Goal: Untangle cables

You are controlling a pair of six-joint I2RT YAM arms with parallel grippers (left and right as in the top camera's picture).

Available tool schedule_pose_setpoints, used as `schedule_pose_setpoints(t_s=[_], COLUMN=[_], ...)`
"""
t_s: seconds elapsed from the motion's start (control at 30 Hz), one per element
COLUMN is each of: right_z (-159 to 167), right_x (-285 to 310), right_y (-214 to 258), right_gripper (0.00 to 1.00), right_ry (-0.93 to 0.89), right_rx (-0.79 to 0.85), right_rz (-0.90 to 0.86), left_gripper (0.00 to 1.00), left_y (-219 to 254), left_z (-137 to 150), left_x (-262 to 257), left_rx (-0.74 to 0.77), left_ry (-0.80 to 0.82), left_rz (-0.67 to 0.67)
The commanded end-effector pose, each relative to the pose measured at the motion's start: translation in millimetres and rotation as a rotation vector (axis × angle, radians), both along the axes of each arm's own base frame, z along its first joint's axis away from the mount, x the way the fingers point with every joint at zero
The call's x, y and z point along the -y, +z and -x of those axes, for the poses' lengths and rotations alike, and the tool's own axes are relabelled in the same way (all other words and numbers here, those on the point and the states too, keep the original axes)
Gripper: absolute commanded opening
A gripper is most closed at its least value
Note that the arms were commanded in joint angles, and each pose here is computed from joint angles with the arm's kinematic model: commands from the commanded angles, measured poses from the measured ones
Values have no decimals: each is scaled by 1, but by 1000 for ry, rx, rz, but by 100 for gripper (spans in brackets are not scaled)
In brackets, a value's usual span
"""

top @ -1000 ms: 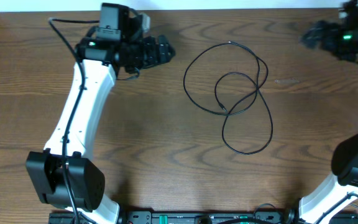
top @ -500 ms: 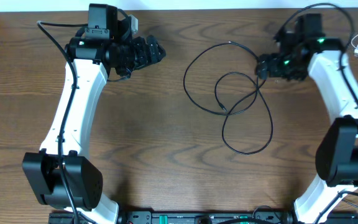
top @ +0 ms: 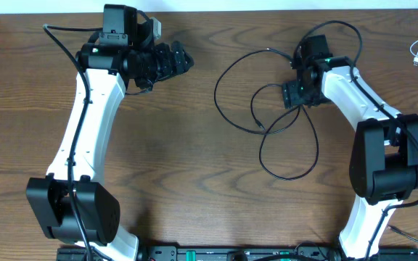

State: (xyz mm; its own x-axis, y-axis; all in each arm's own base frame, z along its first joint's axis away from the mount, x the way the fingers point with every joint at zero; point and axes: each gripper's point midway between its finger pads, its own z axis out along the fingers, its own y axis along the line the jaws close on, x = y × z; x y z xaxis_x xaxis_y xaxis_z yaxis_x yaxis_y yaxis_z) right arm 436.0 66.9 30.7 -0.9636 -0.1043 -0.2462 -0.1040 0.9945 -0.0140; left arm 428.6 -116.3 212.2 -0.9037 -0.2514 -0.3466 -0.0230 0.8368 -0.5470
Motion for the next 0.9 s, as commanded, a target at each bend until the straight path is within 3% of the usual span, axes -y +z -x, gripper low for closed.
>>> schedule_pose_setpoints(t_s=[0.0,0.3,0.43,0.6,0.87], right_z=[2,6,4,-5,2], right_x=[16,3,4,2,4], right_y=[-4,-27,-40,-39,-46], right_gripper=[78,73,65,52,18], right_ry=[-149,-147,-150,-150,-151], right_rx=[-2,-48,-54,-22,-36], right_rz=[46,37,43,33,41], left_gripper=[91,91,91,91,91], left_y=[2,2,2,2,2], left_z=[3,3,3,3,3], left_x=[-3,-3,-3,-3,-3], left_rx=[5,5,5,5,6], left_ry=[6,6,6,6,6], left_rz=[-12,-12,-12,-12,-12])
